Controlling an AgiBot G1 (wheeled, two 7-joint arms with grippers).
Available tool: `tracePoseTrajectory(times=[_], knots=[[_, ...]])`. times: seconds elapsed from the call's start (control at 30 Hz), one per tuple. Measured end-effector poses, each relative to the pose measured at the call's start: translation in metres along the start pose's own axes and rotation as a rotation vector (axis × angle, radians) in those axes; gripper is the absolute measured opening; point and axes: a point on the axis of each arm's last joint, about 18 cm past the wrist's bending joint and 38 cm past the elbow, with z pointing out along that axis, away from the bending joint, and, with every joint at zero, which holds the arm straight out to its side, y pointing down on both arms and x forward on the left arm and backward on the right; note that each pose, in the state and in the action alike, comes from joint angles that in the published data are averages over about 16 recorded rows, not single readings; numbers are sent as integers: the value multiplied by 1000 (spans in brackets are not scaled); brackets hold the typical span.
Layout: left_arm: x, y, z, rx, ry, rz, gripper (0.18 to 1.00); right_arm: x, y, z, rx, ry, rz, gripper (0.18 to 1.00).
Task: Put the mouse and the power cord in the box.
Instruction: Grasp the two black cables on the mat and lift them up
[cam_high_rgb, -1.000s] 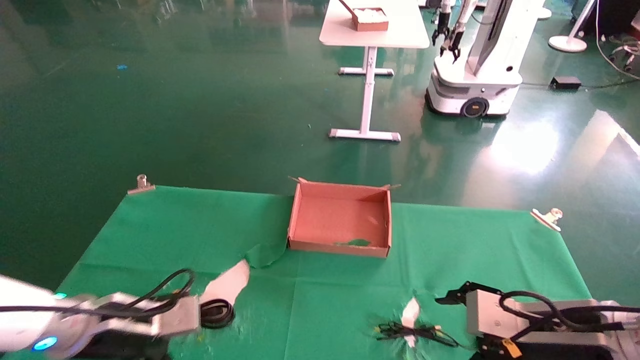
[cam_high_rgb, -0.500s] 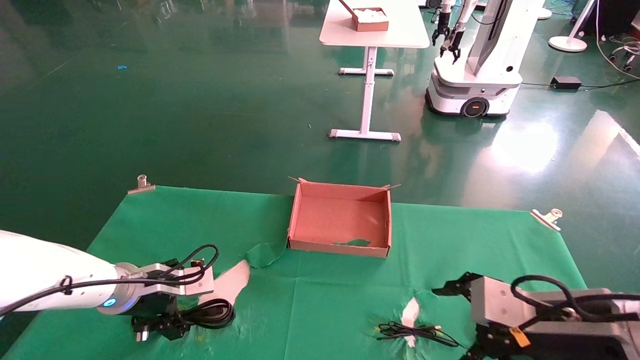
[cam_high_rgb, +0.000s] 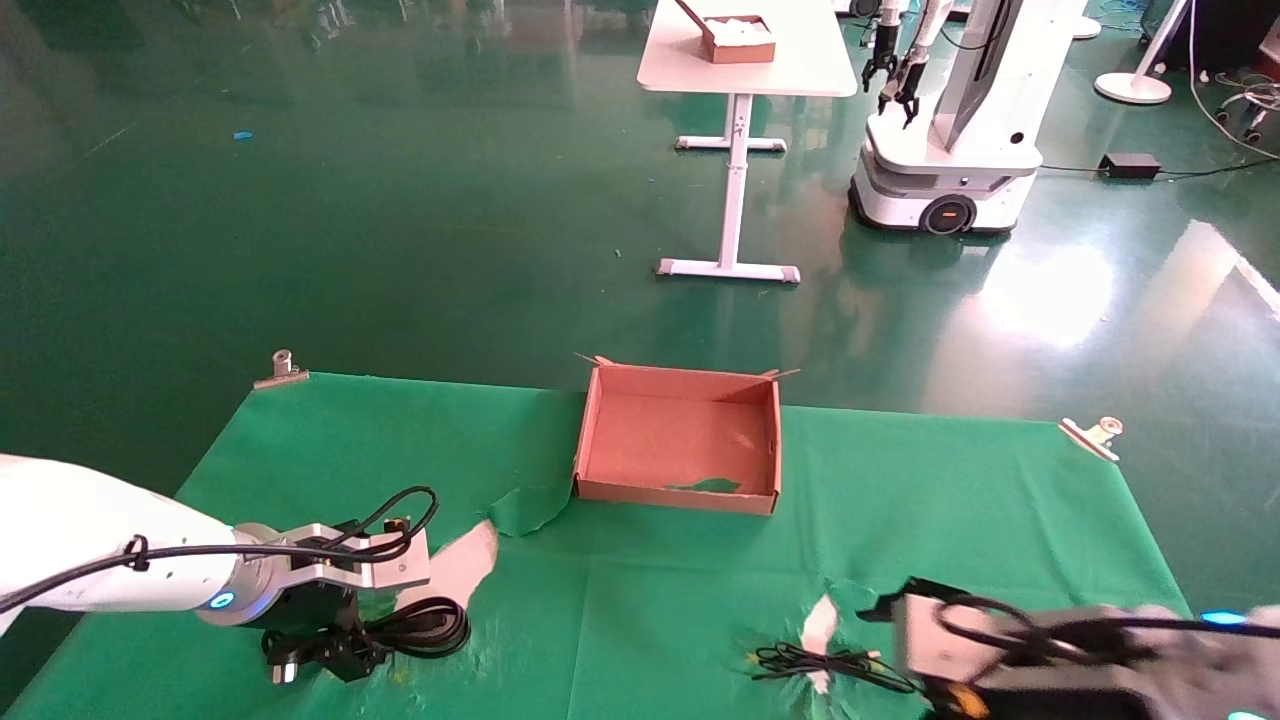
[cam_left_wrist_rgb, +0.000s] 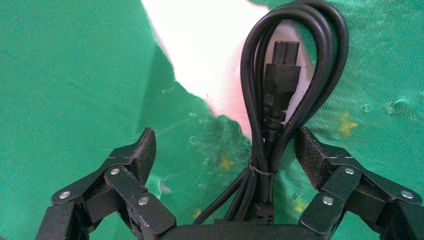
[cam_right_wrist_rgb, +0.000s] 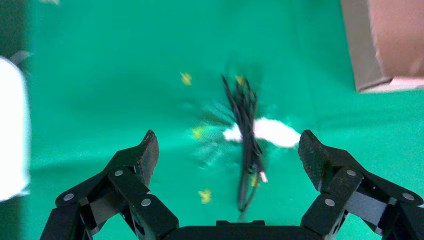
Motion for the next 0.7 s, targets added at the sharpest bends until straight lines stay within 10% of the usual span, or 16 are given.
tracePoseTrajectory(times=[0.7], knots=[[-1, 0, 1, -1, 2, 0, 997, 39, 1, 79, -167, 12, 2, 998]])
